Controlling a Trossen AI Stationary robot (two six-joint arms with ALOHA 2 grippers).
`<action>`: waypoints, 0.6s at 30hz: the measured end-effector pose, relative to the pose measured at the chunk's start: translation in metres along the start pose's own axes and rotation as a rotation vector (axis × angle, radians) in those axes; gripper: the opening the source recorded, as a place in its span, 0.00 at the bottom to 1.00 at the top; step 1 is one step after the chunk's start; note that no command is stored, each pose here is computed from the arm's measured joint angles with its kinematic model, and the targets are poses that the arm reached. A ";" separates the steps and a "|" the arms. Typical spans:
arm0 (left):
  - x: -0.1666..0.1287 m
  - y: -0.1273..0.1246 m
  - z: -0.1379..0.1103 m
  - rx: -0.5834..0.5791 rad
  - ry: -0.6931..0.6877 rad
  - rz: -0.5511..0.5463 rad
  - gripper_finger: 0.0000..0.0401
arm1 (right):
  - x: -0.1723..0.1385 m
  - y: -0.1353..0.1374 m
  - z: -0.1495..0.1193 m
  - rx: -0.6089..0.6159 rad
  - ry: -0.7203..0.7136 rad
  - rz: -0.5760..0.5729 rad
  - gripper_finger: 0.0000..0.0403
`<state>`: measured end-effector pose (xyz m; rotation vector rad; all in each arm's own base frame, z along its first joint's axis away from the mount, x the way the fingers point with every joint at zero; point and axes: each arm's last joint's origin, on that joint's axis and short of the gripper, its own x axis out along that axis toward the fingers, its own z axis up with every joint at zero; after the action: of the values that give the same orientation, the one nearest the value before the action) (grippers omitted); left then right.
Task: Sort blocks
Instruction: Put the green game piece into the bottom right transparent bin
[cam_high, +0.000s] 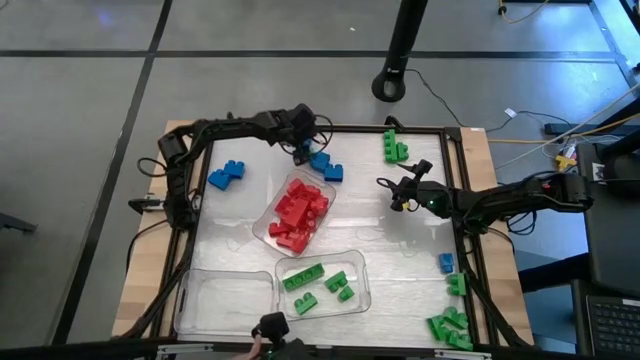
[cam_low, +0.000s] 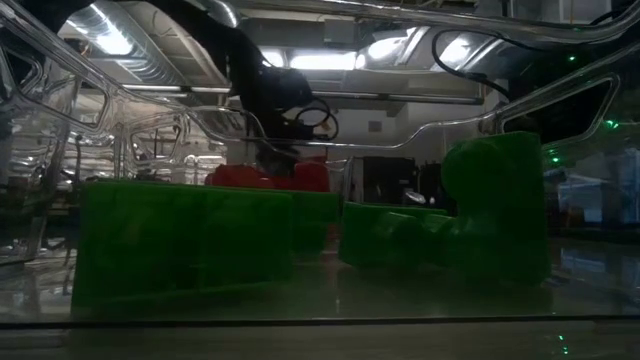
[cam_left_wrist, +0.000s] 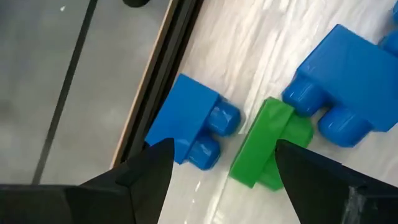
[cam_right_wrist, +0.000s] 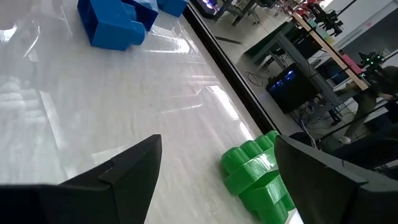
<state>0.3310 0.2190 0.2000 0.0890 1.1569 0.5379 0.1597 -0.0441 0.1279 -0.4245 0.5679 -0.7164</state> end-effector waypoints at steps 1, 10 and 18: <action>0.000 0.001 -0.001 0.007 0.000 -0.008 0.67 | 0.000 0.000 0.000 0.000 0.000 0.000 0.78; 0.002 -0.004 -0.008 0.220 0.043 -0.056 0.67 | 0.000 0.000 0.000 0.000 0.003 -0.008 0.78; 0.004 0.002 -0.012 0.268 0.063 -0.052 0.67 | 0.000 0.000 0.000 0.005 0.002 -0.009 0.78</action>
<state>0.3205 0.2206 0.1921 0.2736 1.2854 0.3395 0.1596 -0.0443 0.1281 -0.4221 0.5667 -0.7265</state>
